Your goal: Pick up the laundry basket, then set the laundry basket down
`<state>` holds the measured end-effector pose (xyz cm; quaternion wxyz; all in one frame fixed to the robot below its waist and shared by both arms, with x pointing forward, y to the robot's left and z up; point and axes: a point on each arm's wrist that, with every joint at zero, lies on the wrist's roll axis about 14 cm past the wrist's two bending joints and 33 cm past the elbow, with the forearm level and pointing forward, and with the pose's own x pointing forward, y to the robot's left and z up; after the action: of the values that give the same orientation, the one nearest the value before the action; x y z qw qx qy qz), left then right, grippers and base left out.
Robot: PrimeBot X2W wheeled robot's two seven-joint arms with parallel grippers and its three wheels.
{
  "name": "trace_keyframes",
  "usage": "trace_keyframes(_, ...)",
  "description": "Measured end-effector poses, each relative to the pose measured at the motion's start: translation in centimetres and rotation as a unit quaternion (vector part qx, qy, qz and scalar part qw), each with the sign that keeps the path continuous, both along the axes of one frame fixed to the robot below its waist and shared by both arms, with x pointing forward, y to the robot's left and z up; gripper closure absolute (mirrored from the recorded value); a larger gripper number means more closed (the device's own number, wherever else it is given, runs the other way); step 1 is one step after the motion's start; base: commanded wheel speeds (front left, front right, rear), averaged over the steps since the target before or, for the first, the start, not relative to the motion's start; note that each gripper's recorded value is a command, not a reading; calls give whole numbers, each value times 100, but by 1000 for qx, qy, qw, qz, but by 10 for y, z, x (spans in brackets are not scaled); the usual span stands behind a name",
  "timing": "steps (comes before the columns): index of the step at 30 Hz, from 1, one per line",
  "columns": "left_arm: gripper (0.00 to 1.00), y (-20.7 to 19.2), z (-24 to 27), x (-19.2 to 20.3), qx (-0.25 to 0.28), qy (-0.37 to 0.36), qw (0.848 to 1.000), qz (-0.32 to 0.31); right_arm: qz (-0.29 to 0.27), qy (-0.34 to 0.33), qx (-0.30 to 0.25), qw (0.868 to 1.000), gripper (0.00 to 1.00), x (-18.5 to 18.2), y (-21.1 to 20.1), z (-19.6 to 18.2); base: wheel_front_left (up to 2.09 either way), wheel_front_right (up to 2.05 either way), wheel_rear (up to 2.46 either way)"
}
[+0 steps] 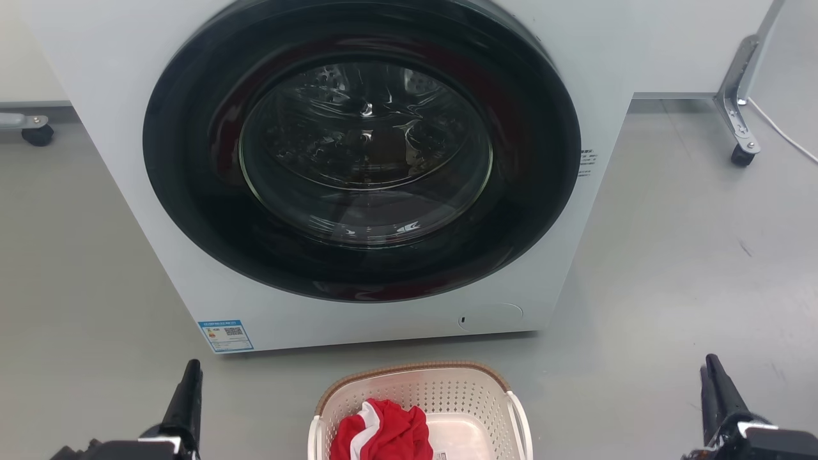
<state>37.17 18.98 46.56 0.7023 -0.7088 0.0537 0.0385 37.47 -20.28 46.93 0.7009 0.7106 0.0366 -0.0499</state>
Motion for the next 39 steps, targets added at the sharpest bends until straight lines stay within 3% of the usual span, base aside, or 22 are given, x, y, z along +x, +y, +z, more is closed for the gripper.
trace_keyframes(18, 0, -5, 0, 2, 13, 1, 1000, 4, -12, 8, -21, 1000, 0, -1, -1, -4, 0, 0, 0)
trace_keyframes(29, 0, -10, 11, 11, 84, -17, 996, -10, -2, 1, -88, 996, 0, 6, 1, 3, 0, 0, 0)
trace_keyframes(39, 0, -18, 23, 17, 184, -37, 982, -35, 24, -7, -188, 982, 0, 11, 7, 10, 0, 0, 0)
